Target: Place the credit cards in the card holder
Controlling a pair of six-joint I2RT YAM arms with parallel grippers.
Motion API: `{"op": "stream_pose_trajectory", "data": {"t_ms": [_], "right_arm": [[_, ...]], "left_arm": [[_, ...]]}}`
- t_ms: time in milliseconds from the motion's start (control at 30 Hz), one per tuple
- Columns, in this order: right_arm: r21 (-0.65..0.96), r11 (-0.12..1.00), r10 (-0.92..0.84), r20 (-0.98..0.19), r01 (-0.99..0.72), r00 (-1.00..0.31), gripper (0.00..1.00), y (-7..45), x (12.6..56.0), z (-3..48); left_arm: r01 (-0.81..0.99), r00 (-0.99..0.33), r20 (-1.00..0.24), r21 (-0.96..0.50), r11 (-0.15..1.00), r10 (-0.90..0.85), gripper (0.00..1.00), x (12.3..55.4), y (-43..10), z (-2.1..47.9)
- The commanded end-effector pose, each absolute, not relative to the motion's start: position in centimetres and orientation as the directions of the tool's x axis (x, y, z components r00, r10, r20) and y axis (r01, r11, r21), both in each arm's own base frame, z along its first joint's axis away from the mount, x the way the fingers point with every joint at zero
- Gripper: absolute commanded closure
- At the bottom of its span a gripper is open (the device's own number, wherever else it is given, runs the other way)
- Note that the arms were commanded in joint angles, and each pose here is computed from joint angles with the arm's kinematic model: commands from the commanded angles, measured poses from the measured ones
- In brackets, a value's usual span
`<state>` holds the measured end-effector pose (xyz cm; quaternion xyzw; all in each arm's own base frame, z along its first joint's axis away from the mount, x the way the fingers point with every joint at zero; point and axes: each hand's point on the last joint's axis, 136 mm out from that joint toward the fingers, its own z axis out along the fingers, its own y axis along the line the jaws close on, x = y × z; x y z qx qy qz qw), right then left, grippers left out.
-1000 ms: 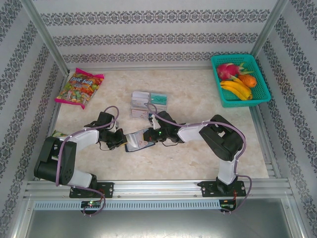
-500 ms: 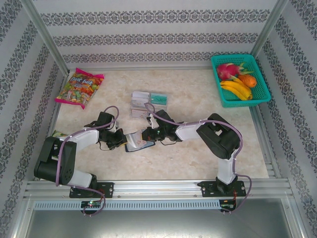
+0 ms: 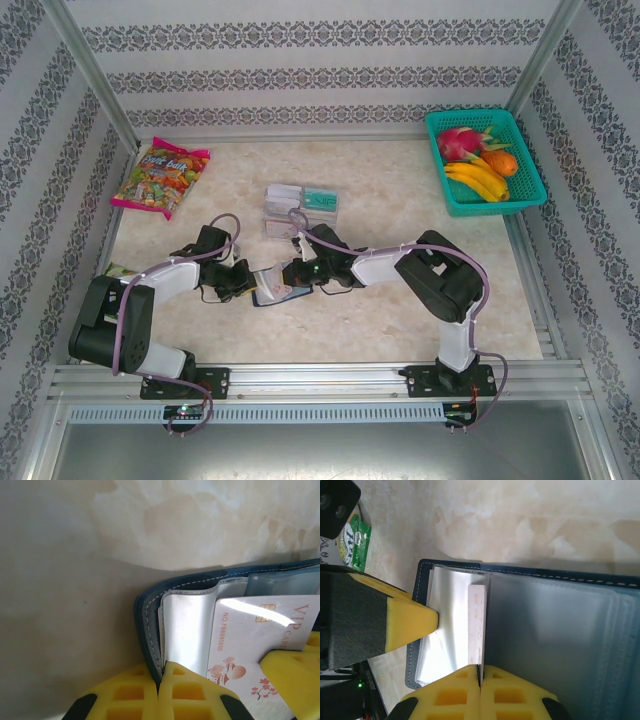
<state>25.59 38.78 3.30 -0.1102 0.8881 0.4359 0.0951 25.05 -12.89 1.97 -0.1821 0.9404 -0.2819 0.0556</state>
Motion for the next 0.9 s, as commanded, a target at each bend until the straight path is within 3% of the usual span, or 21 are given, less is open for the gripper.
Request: {"op": "stream_pose_trajectory", "data": {"t_ms": [0, 400, 867], "right_arm": [[0.708, 0.664, -0.086, -0.246, -0.239, -0.966, 1.0, 36.8, 25.5, 1.7], [0.613, 0.739, -0.082, -0.33, -0.28, -0.94, 1.0, 33.4, 27.1, 4.2], [0.613, 0.693, -0.185, -0.359, -0.38, -0.915, 1.0, 38.5, 25.6, 6.5]], "left_arm": [[-0.325, -0.931, 0.018, -0.492, 0.808, -0.364, 1.0, 23.7, -12.1, 0.8], [-0.308, -0.931, -0.014, -0.508, 0.804, -0.366, 1.0, 24.2, -12.2, 2.7], [-0.29, -0.925, -0.042, -0.565, 0.773, -0.378, 1.0, 25.0, -13.0, 5.4]]}}
